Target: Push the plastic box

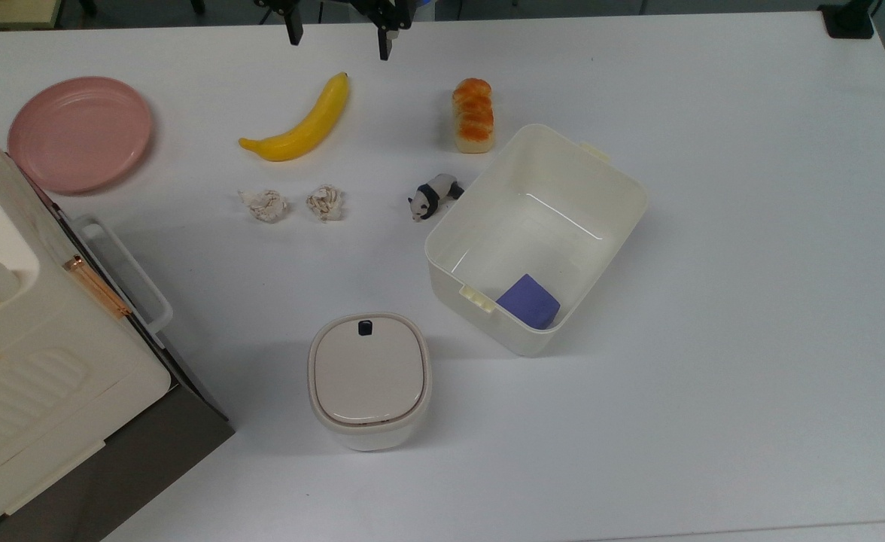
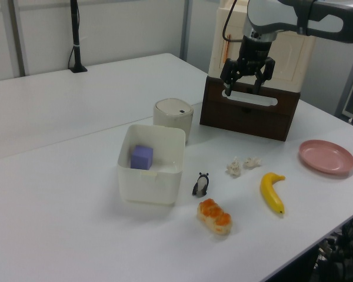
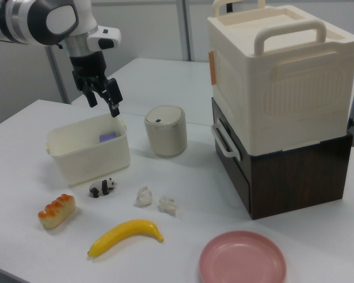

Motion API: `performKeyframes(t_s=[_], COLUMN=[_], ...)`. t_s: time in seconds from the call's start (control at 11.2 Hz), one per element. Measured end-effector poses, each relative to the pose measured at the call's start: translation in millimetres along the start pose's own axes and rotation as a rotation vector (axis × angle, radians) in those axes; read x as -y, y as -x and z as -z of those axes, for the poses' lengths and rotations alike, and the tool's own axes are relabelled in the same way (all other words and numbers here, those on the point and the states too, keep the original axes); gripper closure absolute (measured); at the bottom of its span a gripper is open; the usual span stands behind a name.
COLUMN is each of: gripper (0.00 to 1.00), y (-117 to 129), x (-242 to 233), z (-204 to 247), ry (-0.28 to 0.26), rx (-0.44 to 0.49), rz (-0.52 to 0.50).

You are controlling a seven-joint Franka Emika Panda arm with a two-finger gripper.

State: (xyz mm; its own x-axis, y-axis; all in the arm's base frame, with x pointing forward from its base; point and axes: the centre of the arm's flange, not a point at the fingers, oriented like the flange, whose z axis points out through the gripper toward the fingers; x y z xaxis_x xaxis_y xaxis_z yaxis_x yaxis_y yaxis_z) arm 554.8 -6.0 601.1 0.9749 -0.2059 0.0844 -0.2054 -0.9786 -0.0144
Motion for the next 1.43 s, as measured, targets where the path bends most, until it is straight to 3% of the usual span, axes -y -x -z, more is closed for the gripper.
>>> performKeyframes(t_s=[1.16, 1.25, 1.43], gripper=[0.00, 0.00, 0.00], y=[0.5, 0.9, 4.0], x=[3.4, 3.6, 4.6], z=[4.1, 1.9, -10.3], ry=[-0.010, -0.009, -0.007], rx=[-0.005, 0.001, 0.035], rz=[0.083, 0.120, 0.316])
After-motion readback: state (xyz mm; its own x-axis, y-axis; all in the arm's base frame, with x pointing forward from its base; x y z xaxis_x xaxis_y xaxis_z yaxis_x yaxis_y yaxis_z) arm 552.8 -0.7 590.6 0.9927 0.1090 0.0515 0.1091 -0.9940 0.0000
